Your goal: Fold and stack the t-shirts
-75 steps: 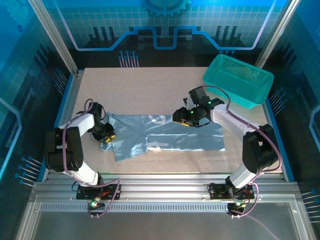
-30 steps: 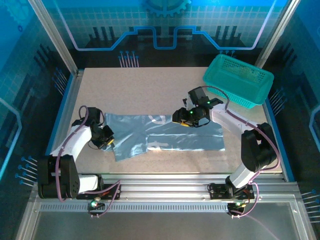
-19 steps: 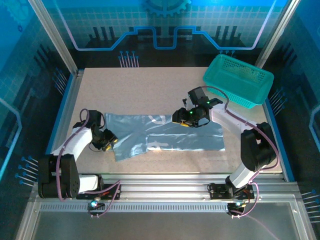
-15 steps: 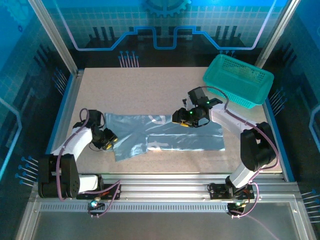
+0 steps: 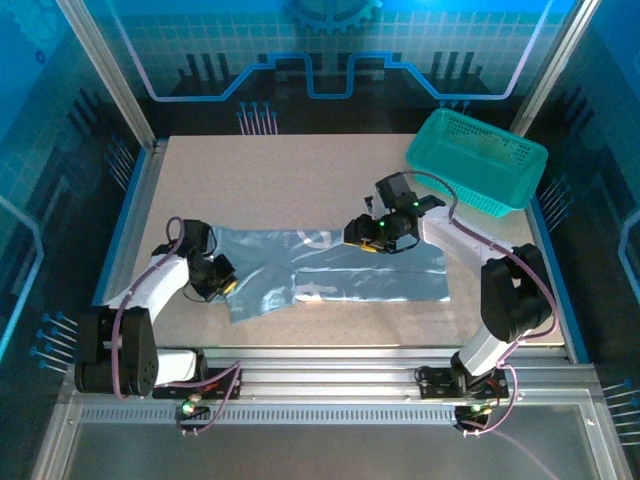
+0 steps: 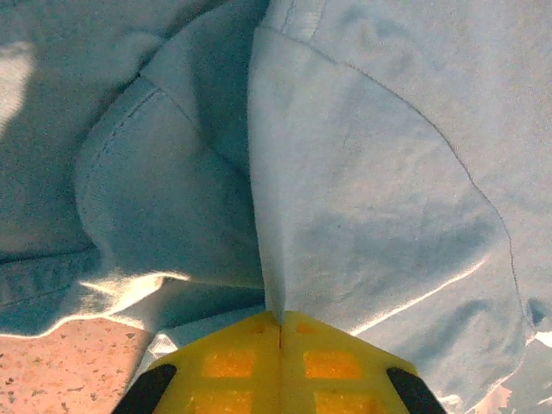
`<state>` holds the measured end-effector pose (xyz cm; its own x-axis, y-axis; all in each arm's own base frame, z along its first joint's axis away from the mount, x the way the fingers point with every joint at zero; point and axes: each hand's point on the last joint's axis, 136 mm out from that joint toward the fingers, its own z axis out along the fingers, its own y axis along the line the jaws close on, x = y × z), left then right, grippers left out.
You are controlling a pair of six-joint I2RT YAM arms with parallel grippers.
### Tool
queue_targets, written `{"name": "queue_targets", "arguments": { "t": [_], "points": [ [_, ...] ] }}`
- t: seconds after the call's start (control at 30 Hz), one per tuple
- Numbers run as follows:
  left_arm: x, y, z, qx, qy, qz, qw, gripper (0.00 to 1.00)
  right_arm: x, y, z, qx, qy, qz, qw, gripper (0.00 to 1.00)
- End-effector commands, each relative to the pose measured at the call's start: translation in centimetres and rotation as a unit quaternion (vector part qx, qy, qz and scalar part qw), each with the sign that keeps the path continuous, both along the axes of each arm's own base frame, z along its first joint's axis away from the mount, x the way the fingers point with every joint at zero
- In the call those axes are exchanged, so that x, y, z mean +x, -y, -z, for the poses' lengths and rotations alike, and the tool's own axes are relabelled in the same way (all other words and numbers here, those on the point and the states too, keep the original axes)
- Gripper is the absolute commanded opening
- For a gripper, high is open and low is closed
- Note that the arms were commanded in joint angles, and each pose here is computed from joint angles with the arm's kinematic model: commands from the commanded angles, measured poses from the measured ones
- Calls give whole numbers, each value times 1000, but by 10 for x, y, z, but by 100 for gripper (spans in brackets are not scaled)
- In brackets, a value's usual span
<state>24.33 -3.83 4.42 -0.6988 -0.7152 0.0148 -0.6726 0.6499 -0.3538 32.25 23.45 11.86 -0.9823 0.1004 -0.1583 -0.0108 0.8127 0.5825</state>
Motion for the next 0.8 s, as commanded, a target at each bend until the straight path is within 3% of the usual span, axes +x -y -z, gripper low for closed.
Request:
{"name": "queue_targets", "arguments": {
  "t": [0.0, 0.33, 0.77],
  "points": [
    [10, -7, -16, 19, 2, -13, 1000, 0, 4, -9, -5, 12, 3, -12, 1000, 54],
    [39, -21, -37, 57, -25, -7, 998, 0, 8, -9, -15, 17, 12, -11, 1000, 54],
    [75, -33, -35, 71, -55, 10, 996, 0, 6, -4, -15, 17, 12, -5, 1000, 54]
  ]
}}
